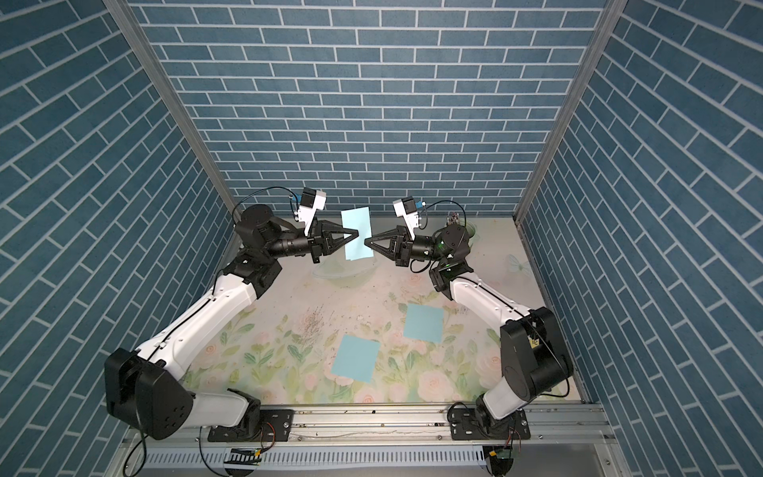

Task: Fold the square paper along the opposite sides
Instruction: Fold the paper.

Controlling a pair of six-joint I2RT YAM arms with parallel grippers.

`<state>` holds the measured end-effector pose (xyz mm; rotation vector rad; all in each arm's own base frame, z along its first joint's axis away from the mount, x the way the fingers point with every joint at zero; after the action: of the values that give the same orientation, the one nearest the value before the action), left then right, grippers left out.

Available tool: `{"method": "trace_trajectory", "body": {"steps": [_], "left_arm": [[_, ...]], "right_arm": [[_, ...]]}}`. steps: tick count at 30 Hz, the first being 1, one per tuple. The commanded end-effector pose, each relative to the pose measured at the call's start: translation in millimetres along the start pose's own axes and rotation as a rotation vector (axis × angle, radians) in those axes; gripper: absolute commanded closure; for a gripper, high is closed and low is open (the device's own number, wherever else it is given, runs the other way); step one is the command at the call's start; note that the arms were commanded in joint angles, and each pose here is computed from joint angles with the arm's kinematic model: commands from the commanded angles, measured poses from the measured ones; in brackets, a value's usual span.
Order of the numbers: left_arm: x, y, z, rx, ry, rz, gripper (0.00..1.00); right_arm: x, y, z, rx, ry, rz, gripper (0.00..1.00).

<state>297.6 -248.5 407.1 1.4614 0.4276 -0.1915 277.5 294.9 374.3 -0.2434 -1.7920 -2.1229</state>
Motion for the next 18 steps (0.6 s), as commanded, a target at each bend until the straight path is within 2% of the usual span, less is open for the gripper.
{"method": "trace_trajectory", "body": {"steps": [1, 4, 5, 6, 7, 9, 10, 11, 15, 17, 18], "left_arm": [[-1, 8, -2, -0.011, 0.000, 0.039, 1.00], [-2, 8, -3, -0.010, -0.002, 0.038, 1.00], [-2, 9, -3, -0.012, -0.001, 0.039, 1.00], [-2, 9, -3, -0.012, -0.001, 0.039, 1.00], [-3, 9, -3, -0.012, -0.001, 0.040, 1.00], [-3, 9, -4, -0.011, -0.003, 0.039, 1.00], [-3, 9, -4, -0.012, -0.002, 0.039, 1.00], [-3, 9, -3, -0.011, -0.002, 0.038, 1.00], [-3, 9, -4, -0.011, -0.003, 0.038, 1.00], [-3, 8, -3, -0.010, -0.003, 0.037, 1.00], [-3, 8, -4, -0.010, -0.003, 0.037, 1.00]], "right_arm": [[17, 2, -2, 0.009, 0.041, -0.067, 1.00], [17, -2, -3, 0.020, 0.047, -0.060, 1.00], [18, -4, -3, 0.023, 0.051, -0.062, 0.92], [18, -6, -4, 0.028, 0.058, -0.064, 0.69], [19, -8, -4, 0.033, 0.066, -0.070, 0.57], [21, -12, -6, 0.040, 0.076, -0.076, 0.45], [21, -14, -6, 0.042, 0.079, -0.076, 0.44], [21, -15, -6, 0.045, 0.081, -0.077, 0.45], [22, -18, -8, 0.045, 0.088, -0.090, 0.61], [22, -19, -10, 0.043, 0.085, -0.096, 1.00], [21, -20, -11, 0.041, 0.081, -0.096, 1.00]]}}
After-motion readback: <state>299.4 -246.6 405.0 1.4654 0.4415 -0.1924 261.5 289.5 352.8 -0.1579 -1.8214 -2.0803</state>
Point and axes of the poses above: each gripper's point midway between its finger pads, its own z axis out along the fingers, its own x axis along the line the jaws close on, y = z × x, the point moved 3 cm from there along -z, back along the fingers, and after that the axes turned 6 degrees about -z, right-handed, at the moved point
